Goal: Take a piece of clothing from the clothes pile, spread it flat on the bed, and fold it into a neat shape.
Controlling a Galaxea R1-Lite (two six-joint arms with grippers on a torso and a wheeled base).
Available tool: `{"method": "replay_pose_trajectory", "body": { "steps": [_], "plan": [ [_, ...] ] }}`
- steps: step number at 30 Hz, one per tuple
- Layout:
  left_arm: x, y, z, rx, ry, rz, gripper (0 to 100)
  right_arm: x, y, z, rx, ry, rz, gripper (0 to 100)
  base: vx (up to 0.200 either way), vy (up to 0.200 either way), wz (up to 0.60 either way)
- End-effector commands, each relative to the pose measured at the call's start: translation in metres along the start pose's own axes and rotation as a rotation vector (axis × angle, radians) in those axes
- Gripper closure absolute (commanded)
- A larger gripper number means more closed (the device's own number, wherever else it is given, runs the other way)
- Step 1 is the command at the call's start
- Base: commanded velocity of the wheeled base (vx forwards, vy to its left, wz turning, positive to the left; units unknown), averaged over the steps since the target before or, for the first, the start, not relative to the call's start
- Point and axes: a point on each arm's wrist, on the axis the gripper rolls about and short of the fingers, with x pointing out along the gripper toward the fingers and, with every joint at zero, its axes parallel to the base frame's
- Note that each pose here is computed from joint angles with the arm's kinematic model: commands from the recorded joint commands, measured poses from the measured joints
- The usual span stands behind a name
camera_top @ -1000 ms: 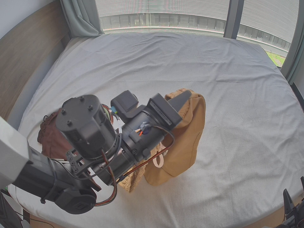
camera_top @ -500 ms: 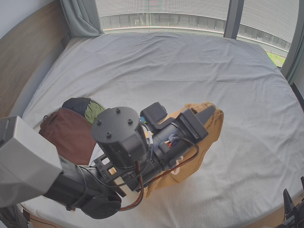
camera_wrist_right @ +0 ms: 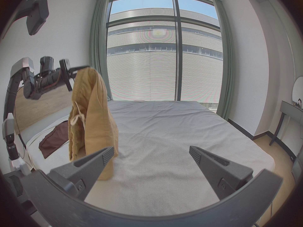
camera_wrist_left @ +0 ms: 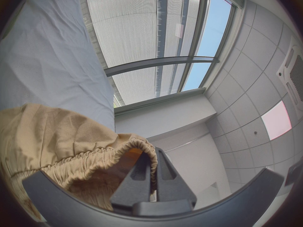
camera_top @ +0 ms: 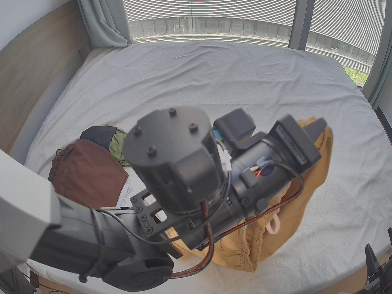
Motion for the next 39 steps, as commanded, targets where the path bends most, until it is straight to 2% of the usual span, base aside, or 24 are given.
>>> {"method": "replay_pose_trajectory", "body": {
  "steps": [1, 2, 4, 6, 8, 10, 12, 16, 21, 25, 26, 30, 39],
  "plan": [
    [0.001, -0.045, 0.012, -0.024, -0.027, -0.112, 100, 0.0, 0.0, -0.005, -0.001, 0.001, 0.001, 0, 0.0, 0.0, 0.0],
    [0.001, -0.063, 0.022, -0.042, -0.057, -0.165, 100, 0.0, 0.0, -0.005, -0.001, 0.001, 0.001, 0, 0.0, 0.0, 0.0],
    [-0.001, -0.08, 0.032, -0.067, -0.089, -0.215, 100, 0.0, 0.0, -0.005, -0.001, 0.001, 0.001, 0, 0.0, 0.0, 0.0],
    [-0.003, -0.084, 0.035, -0.081, -0.097, -0.227, 100, 0.0, 0.0, -0.005, -0.001, 0.001, 0.001, 0, 0.0, 0.0, 0.0],
    [-0.005, -0.08, 0.04, -0.109, -0.107, -0.208, 100, 0.0, 0.0, -0.005, -0.001, 0.001, 0.001, 0, 0.0, 0.0, 0.0],
    [-0.008, -0.065, 0.043, -0.102, -0.124, -0.16, 100, 0.0, 0.0, -0.005, 0.001, 0.001, 0.001, 0, 0.0, 0.0, 0.0],
    [-0.018, -0.032, 0.045, -0.082, -0.129, -0.047, 100, 0.0, 0.0, -0.005, 0.001, 0.001, 0.001, 0, 0.0, 0.0, 0.0],
    [-0.038, 0.009, 0.046, -0.051, -0.122, 0.103, 100, 0.0, 0.0, -0.005, -0.001, 0.001, 0.0, 0, 0.0, 0.0, 0.0],
    [-0.062, 0.048, 0.04, 0.017, -0.098, 0.214, 100, 0.0, 0.0, -0.005, -0.001, 0.001, 0.0, 0, 0.0, 0.0, 0.0],
    [-0.071, 0.07, 0.039, 0.078, -0.108, 0.243, 100, 0.0, 0.0, -0.005, -0.001, 0.001, 0.0, 0, 0.0, 0.0, 0.0],
    [-0.073, 0.081, 0.039, 0.109, -0.119, 0.252, 100, 0.0, 0.0, -0.005, -0.001, 0.001, 0.0, 0, 0.0, 0.0, 0.0],
    [-0.079, 0.101, 0.037, 0.136, -0.133, 0.272, 100, 0.0, 0.0, -0.005, -0.001, 0.001, 0.0, 0, 0.0, 0.0, 0.0],
    [-0.098, 0.119, 0.033, 0.135, -0.128, 0.349, 100, 0.0, 0.0, -0.005, -0.001, 0.001, 0.001, 0, 0.0, 0.0, 0.0]
  ]
}}
